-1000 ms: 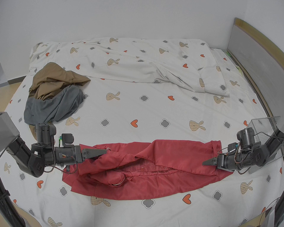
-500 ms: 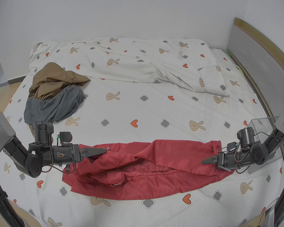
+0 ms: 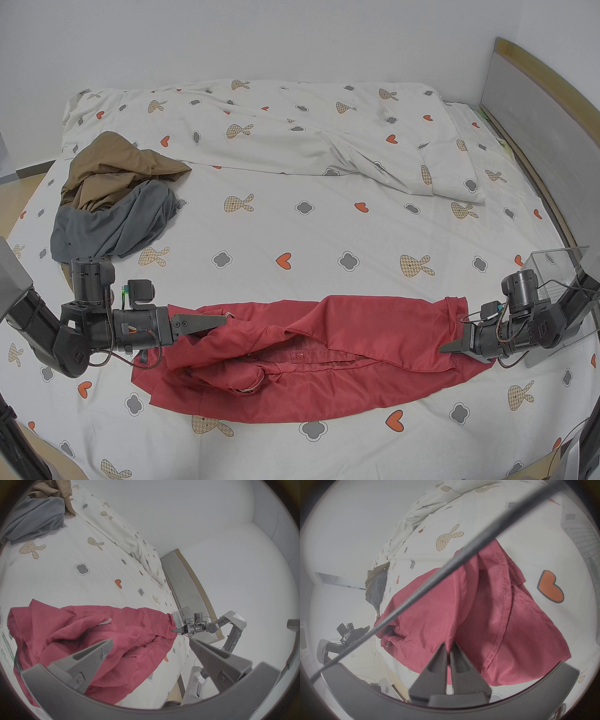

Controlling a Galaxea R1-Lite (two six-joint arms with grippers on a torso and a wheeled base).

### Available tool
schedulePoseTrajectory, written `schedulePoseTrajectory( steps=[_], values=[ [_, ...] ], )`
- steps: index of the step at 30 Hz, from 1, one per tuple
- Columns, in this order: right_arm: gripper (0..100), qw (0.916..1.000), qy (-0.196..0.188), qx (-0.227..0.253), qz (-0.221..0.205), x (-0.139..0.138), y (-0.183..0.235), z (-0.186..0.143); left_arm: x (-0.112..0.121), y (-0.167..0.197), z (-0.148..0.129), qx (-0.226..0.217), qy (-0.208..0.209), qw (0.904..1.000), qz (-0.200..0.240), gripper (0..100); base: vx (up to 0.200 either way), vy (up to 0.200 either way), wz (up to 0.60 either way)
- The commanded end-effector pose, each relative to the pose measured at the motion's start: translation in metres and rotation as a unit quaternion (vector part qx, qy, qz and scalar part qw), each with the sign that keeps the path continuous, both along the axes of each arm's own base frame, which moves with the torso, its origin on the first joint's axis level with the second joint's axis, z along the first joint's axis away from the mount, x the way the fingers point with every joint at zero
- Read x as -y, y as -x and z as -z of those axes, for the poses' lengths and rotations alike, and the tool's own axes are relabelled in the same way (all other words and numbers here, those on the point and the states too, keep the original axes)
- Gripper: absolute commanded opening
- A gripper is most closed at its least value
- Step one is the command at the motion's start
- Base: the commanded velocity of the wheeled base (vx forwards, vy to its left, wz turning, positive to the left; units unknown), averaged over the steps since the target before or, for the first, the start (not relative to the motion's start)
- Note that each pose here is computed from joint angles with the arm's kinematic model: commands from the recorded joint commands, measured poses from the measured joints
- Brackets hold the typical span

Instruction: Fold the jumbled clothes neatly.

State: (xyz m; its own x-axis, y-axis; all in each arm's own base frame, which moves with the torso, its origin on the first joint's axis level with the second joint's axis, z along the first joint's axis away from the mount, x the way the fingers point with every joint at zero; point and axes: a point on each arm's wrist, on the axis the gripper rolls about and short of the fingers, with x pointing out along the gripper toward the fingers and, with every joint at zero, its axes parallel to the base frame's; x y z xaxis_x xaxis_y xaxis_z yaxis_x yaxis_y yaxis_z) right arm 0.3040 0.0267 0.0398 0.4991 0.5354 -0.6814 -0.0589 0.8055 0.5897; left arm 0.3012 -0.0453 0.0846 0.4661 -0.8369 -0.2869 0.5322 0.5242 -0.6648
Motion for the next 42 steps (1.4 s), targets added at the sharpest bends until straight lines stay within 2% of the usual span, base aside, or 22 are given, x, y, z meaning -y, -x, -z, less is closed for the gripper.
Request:
schedulePoseTrajectory(
  steps=[1, 5, 8, 9, 16, 21, 33, 40, 42],
  values=[
    [0, 1.0, -0.001, 0.006, 0.0, 0.0, 0.0, -0.003, 0.005, 0.0, 0.005, -0.008, -0.001, 0.9999, 0.008, 100, 0.0, 0.0, 0.0],
    [0, 0.9996, -0.003, 0.029, 0.003, 0.001, -0.001, -0.017, 0.005, -0.009, 0.029, -0.037, -0.006, 0.9993, 0.006, 100, 0.0, 0.0, 0.0],
    [0, 0.9991, -0.004, 0.042, 0.009, 0.004, -0.004, -0.024, 0.002, -0.014, 0.039, -0.037, -0.009, 0.9993, 0.003, 100, 0.0, 0.0, 0.0],
    [0, 0.9975, -0.009, 0.066, 0.025, 0.011, -0.008, -0.038, -0.003, -0.019, 0.05, -0.042, -0.014, 0.999, -0.003, 100, 0.0, 0.0, 0.0],
    [0, 0.992, -0.017, 0.105, 0.069, 0.032, -0.021, -0.067, -0.006, -0.026, 0.058, -0.05, -0.014, 0.9986, -0.009, 100, 0.0, 0.0, 0.0],
    [0, 0.9919, -0.016, 0.102, 0.074, 0.037, -0.028, -0.08, -0.006, -0.027, 0.063, -0.057, -0.014, 0.9982, -0.009, 100, 0.0, 0.0, 0.0],
    [0, 0.9873, -0.015, 0.146, 0.059, 0.03, -0.046, -0.109, -0.006, -0.029, 0.065, -0.059, -0.014, 0.9981, -0.009, 100, 0.0, 0.0, 0.0],
    [0, 0.9798, -0.001, 0.2, 0.01, 0.009, -0.043, -0.132, -0.006, -0.03, 0.068, -0.062, -0.015, 0.9979, -0.009, 100, 0.0, 0.0, 0.0],
    [0, 0.9763, 0.009, 0.215, -0.019, 0.004, -0.04, -0.134, -0.006, -0.03, 0.067, -0.061, -0.015, 0.998, -0.009, 100, 0.0, 0.0, 0.0]
  ],
)
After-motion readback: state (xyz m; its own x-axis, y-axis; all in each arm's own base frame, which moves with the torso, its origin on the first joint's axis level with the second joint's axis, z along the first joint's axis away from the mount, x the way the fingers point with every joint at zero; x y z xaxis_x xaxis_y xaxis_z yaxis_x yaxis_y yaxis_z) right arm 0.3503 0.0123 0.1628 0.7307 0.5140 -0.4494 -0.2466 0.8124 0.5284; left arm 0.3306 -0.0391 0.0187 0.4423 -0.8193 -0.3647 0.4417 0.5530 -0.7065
